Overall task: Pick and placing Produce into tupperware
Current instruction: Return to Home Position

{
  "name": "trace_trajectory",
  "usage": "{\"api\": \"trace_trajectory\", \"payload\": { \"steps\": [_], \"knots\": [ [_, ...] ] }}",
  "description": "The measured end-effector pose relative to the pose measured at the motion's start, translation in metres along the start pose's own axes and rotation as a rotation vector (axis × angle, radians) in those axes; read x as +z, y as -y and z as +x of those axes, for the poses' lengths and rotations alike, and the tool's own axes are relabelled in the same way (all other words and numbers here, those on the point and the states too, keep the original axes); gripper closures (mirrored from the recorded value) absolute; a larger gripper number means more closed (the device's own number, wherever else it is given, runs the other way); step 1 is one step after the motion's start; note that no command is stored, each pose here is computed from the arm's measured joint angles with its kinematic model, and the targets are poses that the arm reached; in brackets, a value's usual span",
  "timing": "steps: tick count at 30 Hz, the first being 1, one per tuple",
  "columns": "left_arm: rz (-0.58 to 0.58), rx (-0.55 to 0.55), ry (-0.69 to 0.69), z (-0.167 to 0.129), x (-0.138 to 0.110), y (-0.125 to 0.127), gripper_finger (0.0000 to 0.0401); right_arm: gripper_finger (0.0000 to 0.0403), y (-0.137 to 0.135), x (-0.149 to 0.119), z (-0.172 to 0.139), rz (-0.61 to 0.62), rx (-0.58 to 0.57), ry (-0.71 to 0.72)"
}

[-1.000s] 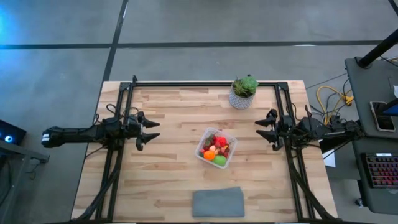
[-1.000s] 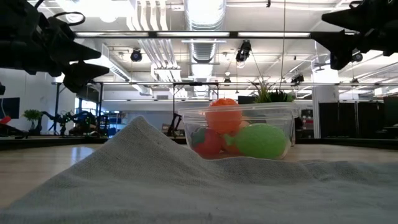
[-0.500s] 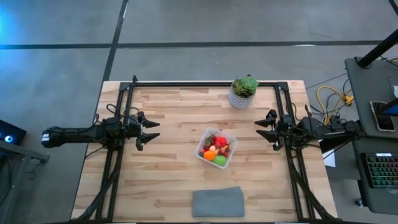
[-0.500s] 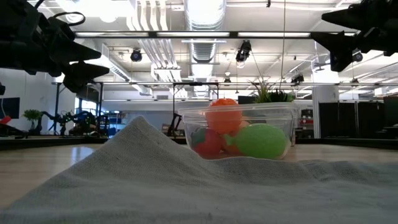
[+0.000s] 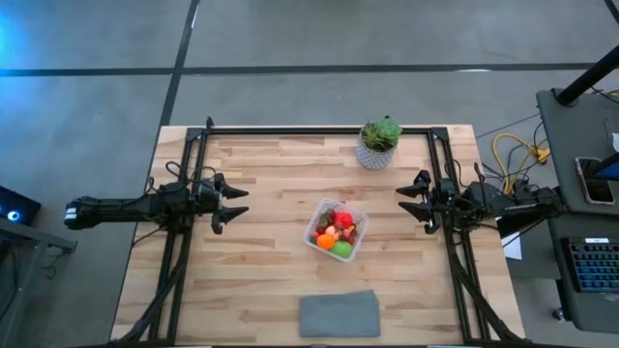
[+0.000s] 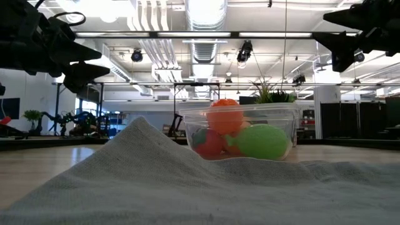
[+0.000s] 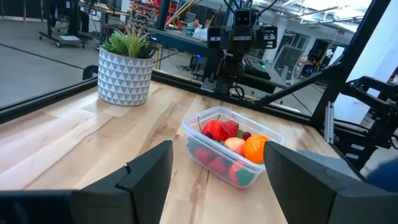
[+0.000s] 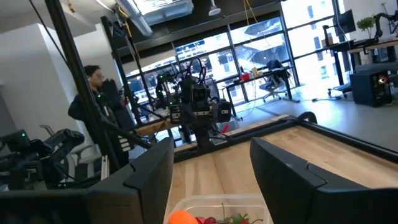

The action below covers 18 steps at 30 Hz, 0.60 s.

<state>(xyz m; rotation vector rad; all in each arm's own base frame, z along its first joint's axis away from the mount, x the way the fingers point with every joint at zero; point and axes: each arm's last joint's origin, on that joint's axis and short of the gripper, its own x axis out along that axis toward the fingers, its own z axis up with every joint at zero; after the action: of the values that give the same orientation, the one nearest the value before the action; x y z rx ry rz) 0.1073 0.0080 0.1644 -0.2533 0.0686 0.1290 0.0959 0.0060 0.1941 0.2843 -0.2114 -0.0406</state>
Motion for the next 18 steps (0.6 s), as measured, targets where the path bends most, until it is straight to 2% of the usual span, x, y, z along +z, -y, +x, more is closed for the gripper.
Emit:
{"api": "trace_trajectory", "payload": {
  "steps": [18],
  "knots": [
    [0.000,-0.001,0.002,-0.0001,0.0002,0.0000,0.0163,0.0197,0.0000,0.0000,0.0000,0.000,0.000,0.000]
  ]
}}
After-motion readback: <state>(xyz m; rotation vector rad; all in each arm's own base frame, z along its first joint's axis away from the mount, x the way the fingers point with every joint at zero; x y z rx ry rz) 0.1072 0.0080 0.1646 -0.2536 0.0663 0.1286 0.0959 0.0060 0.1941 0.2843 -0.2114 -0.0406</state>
